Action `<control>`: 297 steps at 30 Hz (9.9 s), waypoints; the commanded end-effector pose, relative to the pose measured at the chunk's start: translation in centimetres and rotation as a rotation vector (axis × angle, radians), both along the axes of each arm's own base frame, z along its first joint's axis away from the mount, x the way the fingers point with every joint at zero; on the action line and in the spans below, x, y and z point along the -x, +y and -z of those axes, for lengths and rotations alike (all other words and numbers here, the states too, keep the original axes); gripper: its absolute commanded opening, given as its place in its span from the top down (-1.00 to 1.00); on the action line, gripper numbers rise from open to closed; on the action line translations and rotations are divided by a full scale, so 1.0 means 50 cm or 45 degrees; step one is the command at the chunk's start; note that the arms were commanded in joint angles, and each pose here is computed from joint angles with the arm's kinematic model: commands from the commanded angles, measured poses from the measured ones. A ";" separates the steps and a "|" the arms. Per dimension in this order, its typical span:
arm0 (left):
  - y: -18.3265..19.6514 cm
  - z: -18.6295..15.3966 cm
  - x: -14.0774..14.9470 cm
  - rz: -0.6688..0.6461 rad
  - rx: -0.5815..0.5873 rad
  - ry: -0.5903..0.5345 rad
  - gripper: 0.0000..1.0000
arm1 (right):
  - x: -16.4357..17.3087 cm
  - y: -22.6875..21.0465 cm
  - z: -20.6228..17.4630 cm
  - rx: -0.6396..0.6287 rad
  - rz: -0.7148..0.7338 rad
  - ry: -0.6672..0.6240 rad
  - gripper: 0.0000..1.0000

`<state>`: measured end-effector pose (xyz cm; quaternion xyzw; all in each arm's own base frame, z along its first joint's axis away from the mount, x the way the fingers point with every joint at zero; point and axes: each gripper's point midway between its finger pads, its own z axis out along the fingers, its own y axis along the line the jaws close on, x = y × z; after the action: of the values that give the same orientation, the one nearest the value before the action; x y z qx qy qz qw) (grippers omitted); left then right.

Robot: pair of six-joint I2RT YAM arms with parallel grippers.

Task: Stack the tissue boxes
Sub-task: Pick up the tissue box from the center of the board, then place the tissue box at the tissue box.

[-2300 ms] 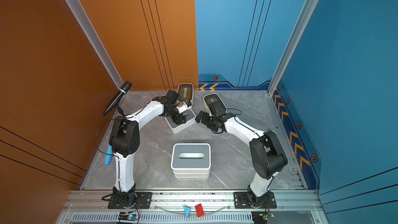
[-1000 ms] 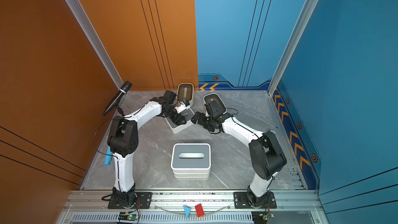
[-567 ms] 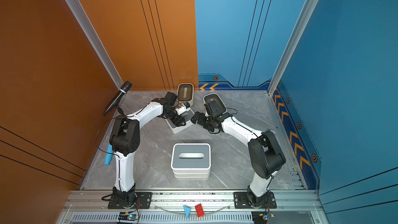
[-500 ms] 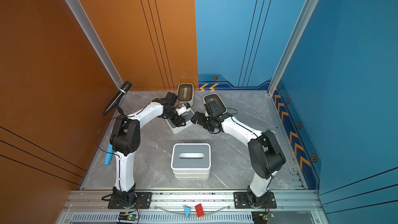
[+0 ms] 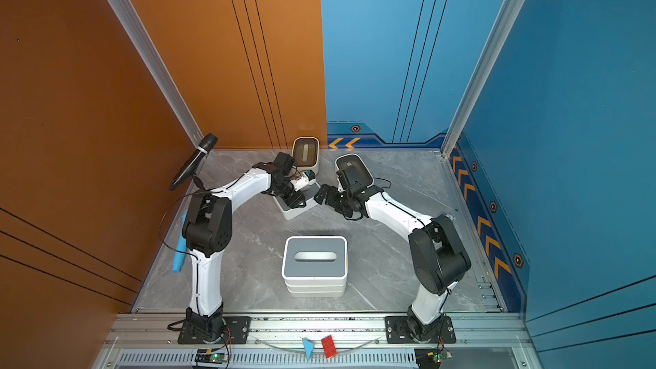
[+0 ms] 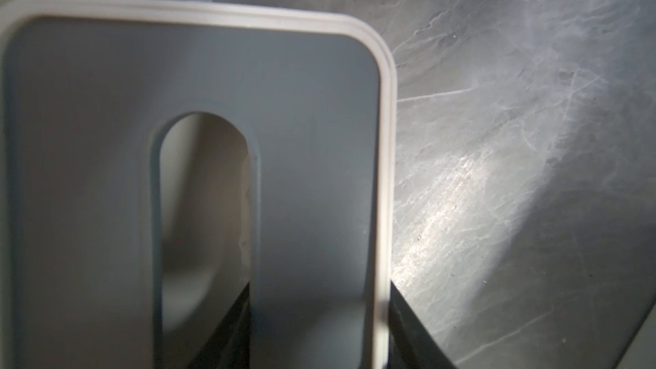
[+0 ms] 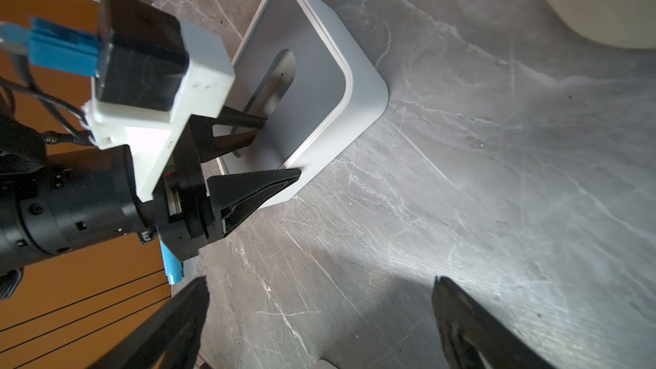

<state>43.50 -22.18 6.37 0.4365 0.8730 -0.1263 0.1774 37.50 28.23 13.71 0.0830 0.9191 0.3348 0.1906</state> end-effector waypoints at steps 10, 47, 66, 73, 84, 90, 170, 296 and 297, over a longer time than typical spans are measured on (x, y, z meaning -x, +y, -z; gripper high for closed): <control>0.021 -0.115 -0.001 -0.101 0.022 -0.113 0.11 | 0.020 -0.022 -0.054 -0.050 0.002 -0.060 -0.99; -0.007 -0.431 0.311 0.022 0.140 -0.247 0.11 | 0.185 -0.191 -0.138 -0.208 -0.011 -0.146 -0.99; -0.060 -0.443 0.423 0.311 0.172 -0.210 0.11 | 0.299 -0.221 -0.158 -0.296 -0.070 -0.173 -0.99; -0.076 -0.439 0.469 0.418 0.190 -0.165 0.11 | 0.334 -0.214 -0.170 -0.328 -0.103 -0.188 -0.99; -0.088 -0.440 0.522 0.516 0.206 -0.151 0.11 | 0.375 -0.205 -0.196 -0.410 -0.172 -0.218 -0.99; -0.094 -0.439 0.545 0.564 0.214 -0.146 0.11 | 0.400 -0.204 -0.207 -0.445 -0.202 -0.221 -0.99; -0.144 -0.371 0.638 0.727 0.005 -0.124 0.10 | 0.474 -0.194 -0.257 -0.537 -0.351 -0.285 -0.99; -0.146 -0.375 0.616 0.721 0.018 -0.089 0.09 | 0.479 -0.177 -0.204 -0.496 -0.385 -0.223 -0.99; -0.146 -0.373 0.616 0.723 0.018 -0.083 0.09 | 0.479 -0.177 -0.204 -0.495 -0.385 -0.224 -0.99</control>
<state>12.23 -29.47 24.05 0.6658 0.7126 -0.1621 0.1504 13.27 19.27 24.15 -0.0452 0.8190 0.5391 0.1912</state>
